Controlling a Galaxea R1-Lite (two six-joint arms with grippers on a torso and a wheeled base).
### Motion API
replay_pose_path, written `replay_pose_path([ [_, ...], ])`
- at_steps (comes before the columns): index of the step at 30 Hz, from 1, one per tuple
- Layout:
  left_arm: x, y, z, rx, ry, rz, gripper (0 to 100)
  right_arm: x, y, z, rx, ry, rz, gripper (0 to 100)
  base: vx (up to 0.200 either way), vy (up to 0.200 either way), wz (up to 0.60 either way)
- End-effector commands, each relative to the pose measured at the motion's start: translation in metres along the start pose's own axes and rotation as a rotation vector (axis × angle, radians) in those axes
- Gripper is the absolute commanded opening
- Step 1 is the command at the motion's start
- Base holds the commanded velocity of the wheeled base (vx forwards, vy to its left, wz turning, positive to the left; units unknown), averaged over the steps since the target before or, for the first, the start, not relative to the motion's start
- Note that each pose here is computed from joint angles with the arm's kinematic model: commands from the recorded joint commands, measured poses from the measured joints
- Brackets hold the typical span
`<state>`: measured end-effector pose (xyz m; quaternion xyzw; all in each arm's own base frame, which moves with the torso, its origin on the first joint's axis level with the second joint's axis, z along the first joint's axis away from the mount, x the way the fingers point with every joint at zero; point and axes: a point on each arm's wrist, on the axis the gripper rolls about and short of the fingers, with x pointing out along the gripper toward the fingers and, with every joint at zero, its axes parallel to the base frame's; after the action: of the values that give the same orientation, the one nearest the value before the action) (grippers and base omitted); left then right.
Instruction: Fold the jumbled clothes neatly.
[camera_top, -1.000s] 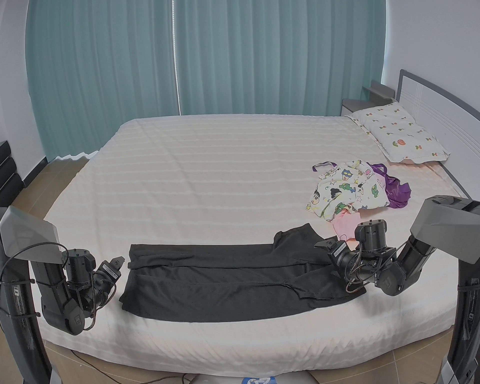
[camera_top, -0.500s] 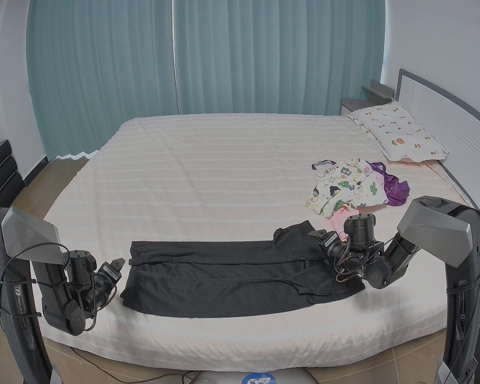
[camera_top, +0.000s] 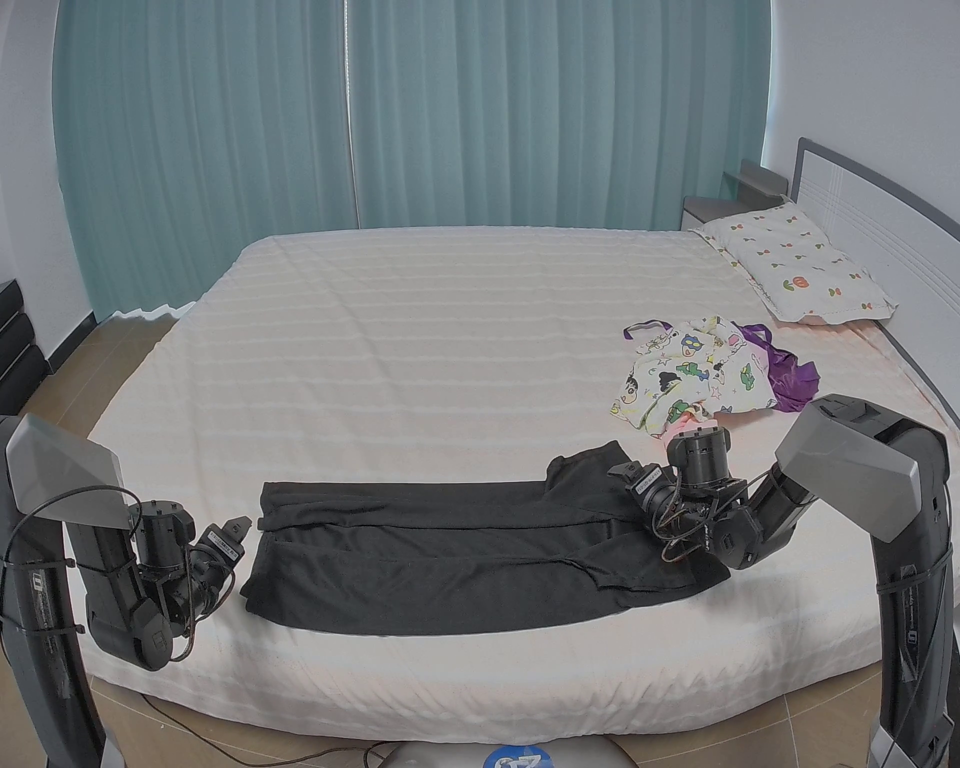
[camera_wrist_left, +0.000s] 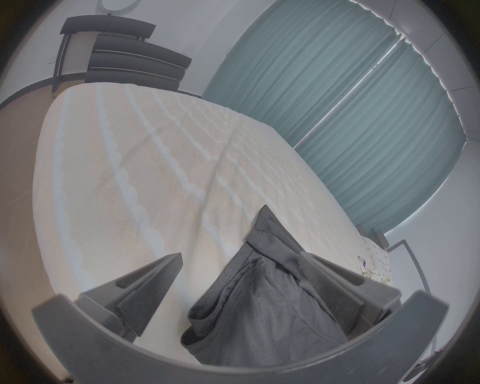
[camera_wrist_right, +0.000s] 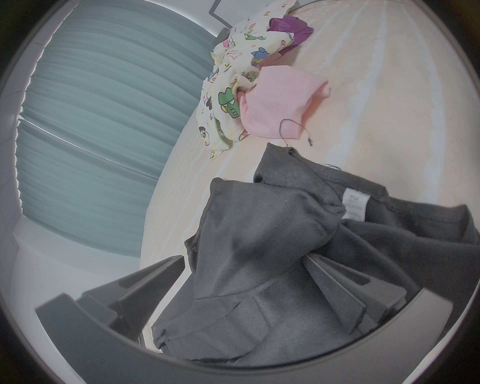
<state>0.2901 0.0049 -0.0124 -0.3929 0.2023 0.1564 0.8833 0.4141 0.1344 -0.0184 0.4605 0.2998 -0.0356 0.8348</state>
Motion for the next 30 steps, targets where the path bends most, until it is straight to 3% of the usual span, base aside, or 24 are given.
replay_pose_path([
  [1, 0.001, 0.001, -0.001, 0.000, 0.004, 0.006, 100, 0.005, -0.001, -0.003, -0.003, 0.005, -0.006, 100, 0.000, 0.000, 0.00],
  [8, 0.001, 0.001, -0.001, 0.000, 0.004, 0.006, 100, 0.010, 0.001, -0.002, -0.002, 0.003, -0.024, 100, 0.000, 0.000, 0.00],
  [9, 0.001, 0.001, -0.001, 0.000, 0.004, 0.006, 100, 0.010, 0.001, -0.002, -0.002, 0.003, -0.024, 0, 0.000, 0.000, 0.00],
  [13, 0.001, 0.001, -0.001, 0.000, 0.001, 0.005, 100, 0.008, 0.001, 0.000, -0.001, -0.045, -0.040, 0, 0.000, 0.000, 0.00],
  [20, 0.002, -0.004, 0.004, 0.001, -0.023, -0.016, 100, -0.004, 0.002, 0.001, 0.024, -0.047, -0.051, 0, 0.000, 0.000, 0.00],
  [30, 0.005, -0.040, 0.008, 0.026, -0.059, -0.132, 100, -0.019, 0.006, 0.003, 0.028, -0.064, -0.011, 0, 0.000, 0.000, 0.00],
])
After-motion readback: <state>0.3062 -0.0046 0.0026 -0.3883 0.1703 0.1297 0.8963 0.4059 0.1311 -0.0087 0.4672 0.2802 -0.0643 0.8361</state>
